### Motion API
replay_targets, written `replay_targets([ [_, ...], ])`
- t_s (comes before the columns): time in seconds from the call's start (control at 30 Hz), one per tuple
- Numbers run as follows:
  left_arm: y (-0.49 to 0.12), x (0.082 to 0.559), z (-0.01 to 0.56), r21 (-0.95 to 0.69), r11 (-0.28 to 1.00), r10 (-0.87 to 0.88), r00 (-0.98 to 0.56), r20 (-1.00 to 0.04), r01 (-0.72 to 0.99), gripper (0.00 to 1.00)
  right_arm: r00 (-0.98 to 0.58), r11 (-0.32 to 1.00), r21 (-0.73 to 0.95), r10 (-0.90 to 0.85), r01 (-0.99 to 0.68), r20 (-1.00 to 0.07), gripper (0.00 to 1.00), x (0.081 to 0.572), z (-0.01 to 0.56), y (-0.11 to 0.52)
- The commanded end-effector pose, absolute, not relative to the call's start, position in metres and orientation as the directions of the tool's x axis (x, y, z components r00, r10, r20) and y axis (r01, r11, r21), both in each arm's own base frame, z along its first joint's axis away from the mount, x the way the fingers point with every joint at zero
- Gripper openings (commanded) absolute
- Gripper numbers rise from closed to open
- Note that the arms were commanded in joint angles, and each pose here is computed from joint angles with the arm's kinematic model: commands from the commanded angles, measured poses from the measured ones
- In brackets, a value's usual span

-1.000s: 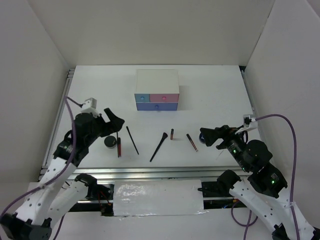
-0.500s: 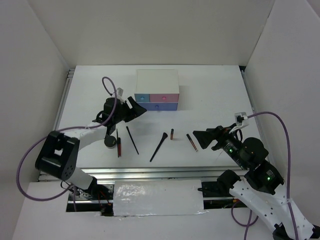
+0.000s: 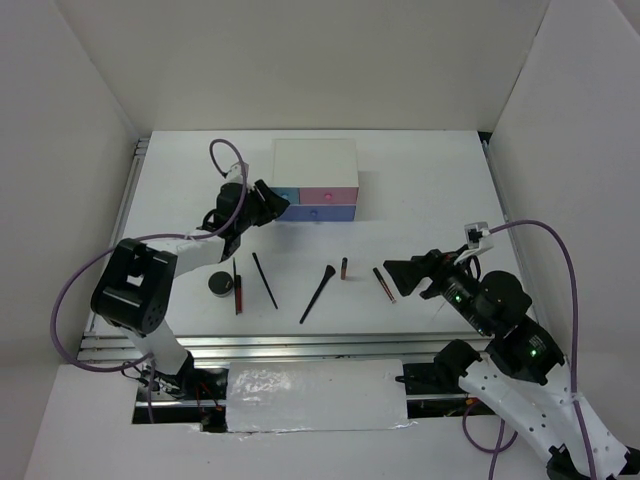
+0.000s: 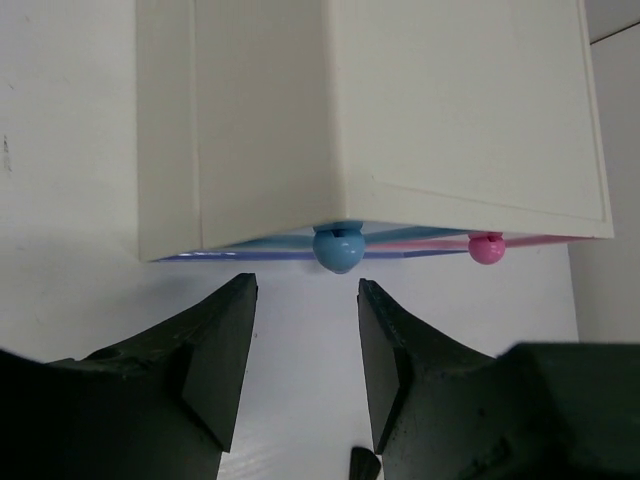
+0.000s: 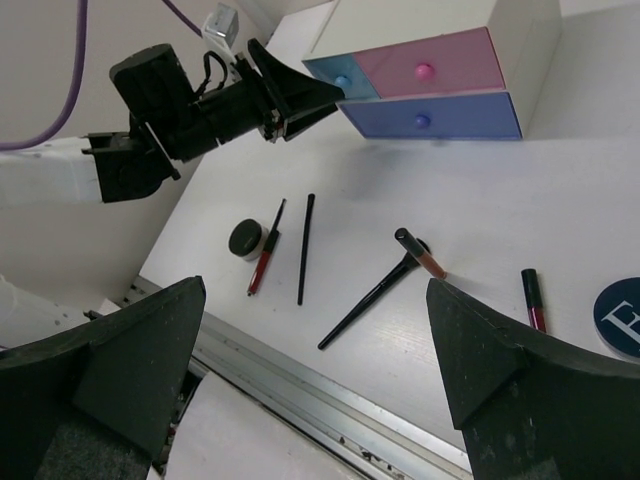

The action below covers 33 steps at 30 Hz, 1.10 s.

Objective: Organize the makeup

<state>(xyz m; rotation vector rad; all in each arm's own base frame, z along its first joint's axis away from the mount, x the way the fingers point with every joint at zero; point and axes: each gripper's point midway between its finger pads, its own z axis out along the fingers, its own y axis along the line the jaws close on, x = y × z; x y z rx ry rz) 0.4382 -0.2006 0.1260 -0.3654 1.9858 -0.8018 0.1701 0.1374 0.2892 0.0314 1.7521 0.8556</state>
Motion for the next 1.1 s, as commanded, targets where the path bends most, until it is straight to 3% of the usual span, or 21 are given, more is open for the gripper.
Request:
replay_targets([
  [0.0, -0.204, 0.456, 0.153, -0.627, 0.766, -0.527, -0.420, -0.739, 0.142, 0.58, -0.333, 0.737, 0.538, 0.429, -0.409, -0.840, 1.00, 0.178, 0.298, 0.141],
  [1.07, -0.210, 0.469, 0.167, -0.571, 0.813, -0.523, -0.290, -0.802, 0.115, 0.42, -0.368, 0.735, 0.536, 0.403, -0.416, -0.838, 1.00, 0.186, 0.284, 0.153],
])
